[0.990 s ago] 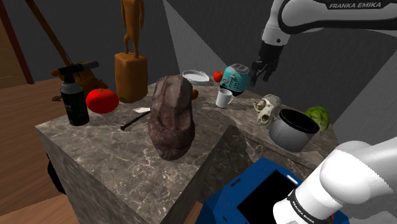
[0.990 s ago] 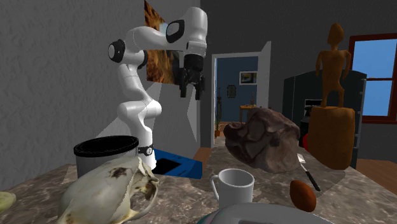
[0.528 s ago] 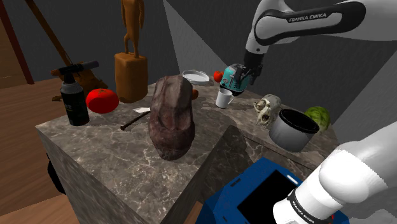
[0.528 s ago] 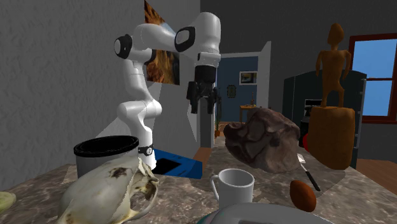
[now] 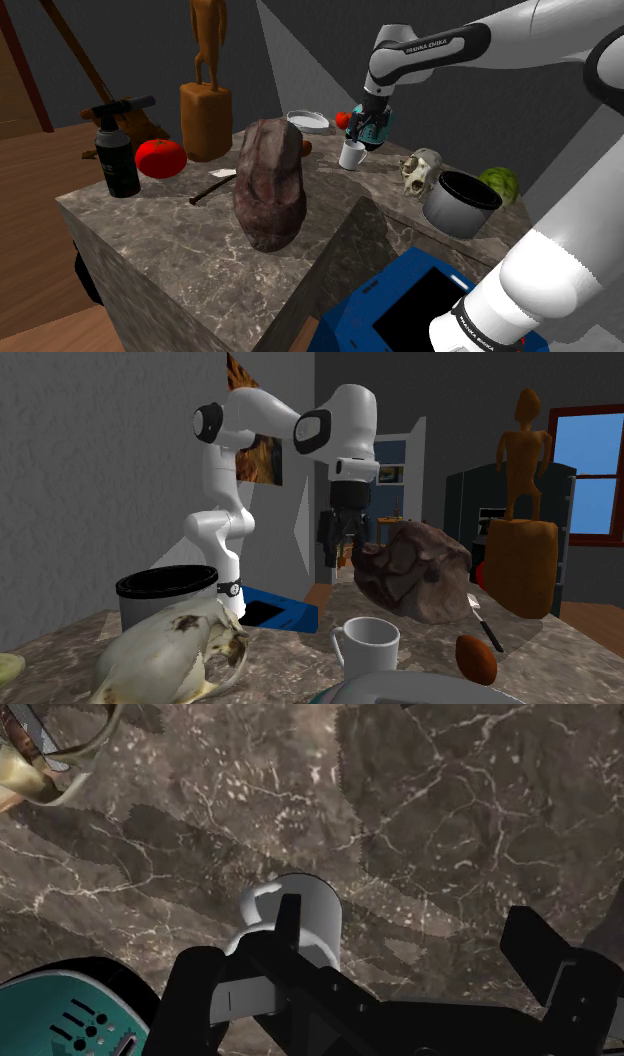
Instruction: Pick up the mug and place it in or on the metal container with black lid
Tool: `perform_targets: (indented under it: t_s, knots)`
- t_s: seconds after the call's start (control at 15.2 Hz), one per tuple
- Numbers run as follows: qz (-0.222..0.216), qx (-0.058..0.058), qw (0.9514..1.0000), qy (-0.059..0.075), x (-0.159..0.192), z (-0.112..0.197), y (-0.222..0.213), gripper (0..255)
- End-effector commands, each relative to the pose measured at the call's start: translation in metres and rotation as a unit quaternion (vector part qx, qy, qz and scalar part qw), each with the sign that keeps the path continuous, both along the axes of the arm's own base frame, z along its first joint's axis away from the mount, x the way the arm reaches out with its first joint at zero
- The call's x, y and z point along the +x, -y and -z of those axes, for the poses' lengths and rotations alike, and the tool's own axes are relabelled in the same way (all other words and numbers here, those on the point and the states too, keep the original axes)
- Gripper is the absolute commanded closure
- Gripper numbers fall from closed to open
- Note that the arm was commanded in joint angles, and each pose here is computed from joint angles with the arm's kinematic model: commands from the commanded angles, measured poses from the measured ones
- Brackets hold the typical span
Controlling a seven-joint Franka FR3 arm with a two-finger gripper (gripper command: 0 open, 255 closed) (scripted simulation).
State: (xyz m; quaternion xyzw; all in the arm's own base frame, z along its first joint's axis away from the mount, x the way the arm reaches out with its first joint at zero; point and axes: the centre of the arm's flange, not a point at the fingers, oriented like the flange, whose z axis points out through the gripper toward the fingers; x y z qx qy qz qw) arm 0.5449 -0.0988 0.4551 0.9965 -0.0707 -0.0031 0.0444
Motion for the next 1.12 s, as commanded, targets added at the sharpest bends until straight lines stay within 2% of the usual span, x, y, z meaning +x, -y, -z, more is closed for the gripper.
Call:
perform_targets:
  t_s: [0.0, 0.46, 1.06]
  knots:
    - [0.007, 0.003, 1.0000, 0.000, 0.021, 0.015, 0.009, 0]
    - [0.033, 0.012, 0.9994, 0.002, 0.091, 0.066, 0.044, 0]
    - [0.033, 0.012, 0.9994, 0.002, 0.091, 0.107, 0.047, 0]
